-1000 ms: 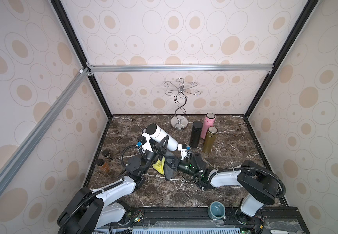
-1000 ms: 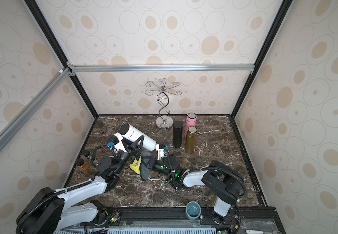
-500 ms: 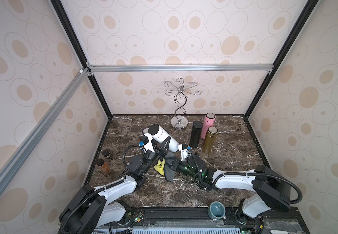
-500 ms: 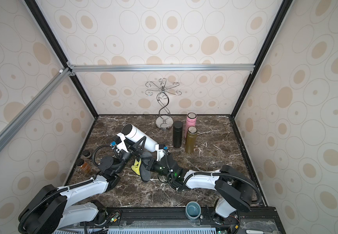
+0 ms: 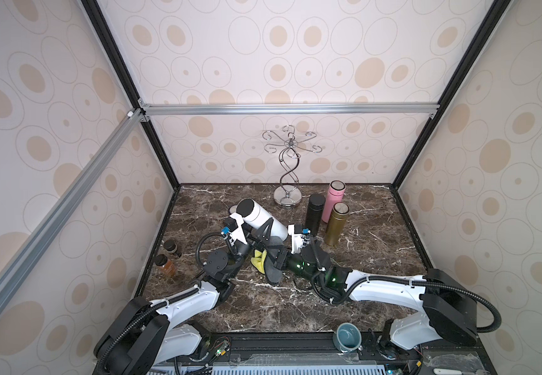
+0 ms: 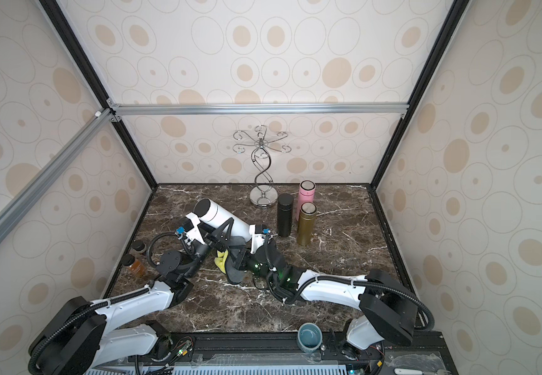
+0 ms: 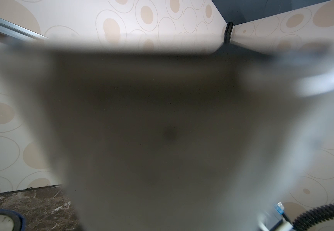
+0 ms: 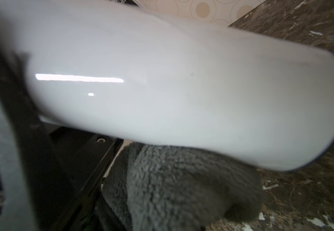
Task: Wipe the surface of the thermos
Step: Wipe the dirt from the surface of the thermos.
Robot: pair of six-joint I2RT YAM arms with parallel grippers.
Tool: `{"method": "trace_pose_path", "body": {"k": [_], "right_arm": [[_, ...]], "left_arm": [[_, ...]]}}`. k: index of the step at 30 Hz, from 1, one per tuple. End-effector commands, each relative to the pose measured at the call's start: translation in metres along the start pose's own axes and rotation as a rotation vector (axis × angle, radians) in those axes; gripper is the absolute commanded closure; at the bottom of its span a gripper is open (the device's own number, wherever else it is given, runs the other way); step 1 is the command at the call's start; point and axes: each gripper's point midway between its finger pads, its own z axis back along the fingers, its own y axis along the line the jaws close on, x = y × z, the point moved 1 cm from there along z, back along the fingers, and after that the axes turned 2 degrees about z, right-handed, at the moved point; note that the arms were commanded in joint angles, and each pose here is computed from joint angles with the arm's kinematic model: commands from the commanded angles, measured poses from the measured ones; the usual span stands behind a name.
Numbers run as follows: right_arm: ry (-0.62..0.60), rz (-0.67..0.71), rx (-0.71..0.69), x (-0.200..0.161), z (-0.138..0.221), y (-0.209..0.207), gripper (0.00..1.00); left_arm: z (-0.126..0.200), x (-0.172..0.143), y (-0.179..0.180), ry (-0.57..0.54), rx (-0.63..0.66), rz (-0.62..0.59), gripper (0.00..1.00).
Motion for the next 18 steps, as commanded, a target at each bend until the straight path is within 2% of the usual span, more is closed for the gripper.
{"method": "trace_pose_path", "body": {"k": [1, 7, 12, 16, 18], "right_arm": [[-0.031, 0.019, -0.064, 0.004, 0.001, -0.01, 1.0], [-0.039, 0.071, -0.097, 0.013, 0.031, -0.011, 1.0], [-0.028, 0.164, -0.105, 0.033, 0.086, 0.007, 1.0], [-0.043, 0.208, -0.129, 0.061, 0.122, 0.011, 1.0], [-0.035, 0.205, -0.091, 0.077, 0.131, 0.016, 1.0]], "left_arm": [[-0.001, 0.043, -0.023, -0.13, -0.076, -0.011, 1.0], [0.0, 0.046, -0.028, -0.104, -0.089, -0.062, 1.0], [0.007, 0.047, -0.032, -0.066, -0.106, -0.12, 1.0], [0.016, 0.05, -0.051, -0.045, -0.23, -0.162, 1.0], [0.022, 0.05, -0.068, -0.019, -0.352, -0.175, 1.0]]}}
